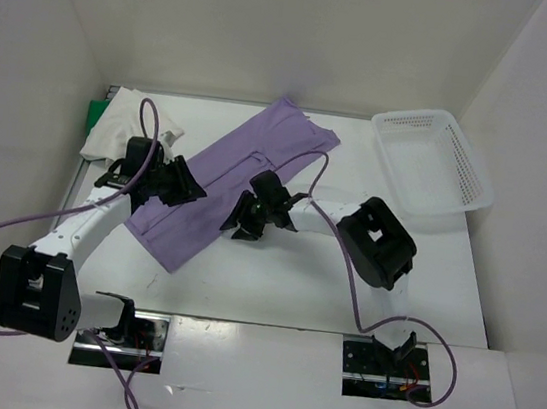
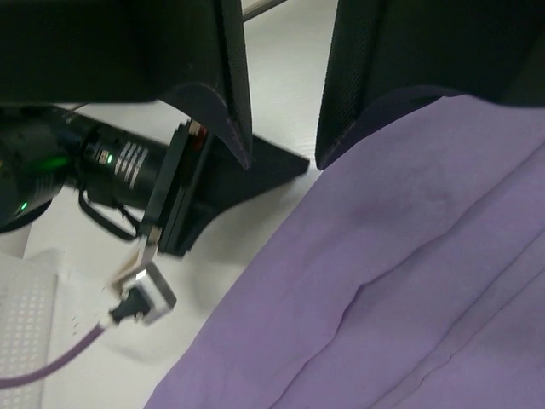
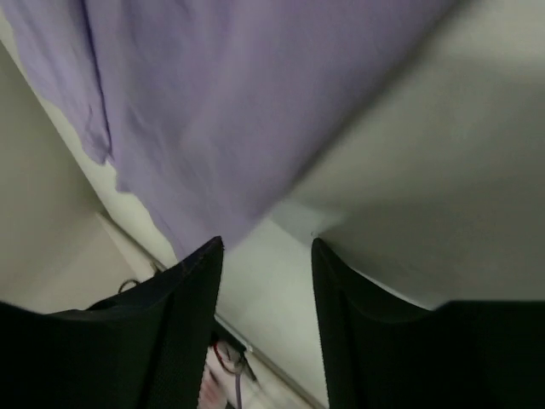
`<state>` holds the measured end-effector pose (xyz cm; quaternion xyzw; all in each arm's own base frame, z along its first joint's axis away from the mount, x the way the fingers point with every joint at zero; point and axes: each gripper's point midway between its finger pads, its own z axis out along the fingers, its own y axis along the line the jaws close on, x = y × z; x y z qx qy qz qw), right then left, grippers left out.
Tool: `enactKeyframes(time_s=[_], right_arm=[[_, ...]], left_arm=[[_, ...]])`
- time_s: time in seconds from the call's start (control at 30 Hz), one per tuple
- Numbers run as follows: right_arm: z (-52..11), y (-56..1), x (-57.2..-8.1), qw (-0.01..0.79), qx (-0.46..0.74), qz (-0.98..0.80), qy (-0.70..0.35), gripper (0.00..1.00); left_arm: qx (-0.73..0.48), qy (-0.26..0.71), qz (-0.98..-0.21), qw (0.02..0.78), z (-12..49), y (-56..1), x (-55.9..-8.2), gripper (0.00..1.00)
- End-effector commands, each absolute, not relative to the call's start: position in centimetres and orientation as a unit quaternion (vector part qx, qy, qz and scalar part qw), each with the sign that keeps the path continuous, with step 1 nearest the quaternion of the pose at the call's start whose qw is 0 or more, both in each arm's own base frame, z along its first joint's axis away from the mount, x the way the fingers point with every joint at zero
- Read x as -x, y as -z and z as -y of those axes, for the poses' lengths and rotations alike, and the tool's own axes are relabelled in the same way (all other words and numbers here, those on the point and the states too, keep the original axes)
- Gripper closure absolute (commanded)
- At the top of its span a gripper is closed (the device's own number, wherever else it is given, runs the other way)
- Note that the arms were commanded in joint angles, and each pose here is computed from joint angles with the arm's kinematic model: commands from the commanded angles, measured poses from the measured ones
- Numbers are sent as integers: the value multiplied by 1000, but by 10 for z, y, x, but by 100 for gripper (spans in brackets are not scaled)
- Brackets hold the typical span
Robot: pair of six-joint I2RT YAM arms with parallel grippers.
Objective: Fold and stack the t-shirts
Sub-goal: Rotate the tshirt 90 degrees
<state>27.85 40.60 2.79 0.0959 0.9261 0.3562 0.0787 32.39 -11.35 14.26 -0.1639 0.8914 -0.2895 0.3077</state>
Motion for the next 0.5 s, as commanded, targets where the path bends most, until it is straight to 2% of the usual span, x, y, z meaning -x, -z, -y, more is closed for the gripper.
enactKeyframes(time_s=[0.0,0.13,0.17,0.27,0.33,0.4,0.43,0.47], right_arm=[[-426,-14,-308,103,-137,-914,-367,50],[-432,10,-317,93,-149,-923,-342,64],[-430,9,-318,87,-150,-922,-346,79],[-410,5,-315,78,-139,-920,-357,100],[-383,3,-311,96,-125,-933,-324,100],[-345,-25,-311,130,-96,-941,-296,100],[-321,-19,-297,120,-92,-949,-276,100],[-299,-38,-297,128,-94,-947,-278,100]], left_arm=[[154,296,-886,324,114,-152,-317,55],[154,295,-886,322,114,-147,-313,50],[154,295,-886,322,114,-147,-313,50],[150,294,-887,323,113,-147,-313,48],[147,298,-887,321,115,-145,-312,47],[145,305,-889,310,118,-140,-313,47],[143,309,-890,304,120,-138,-312,47],[140,309,-894,294,124,-133,-311,46]])
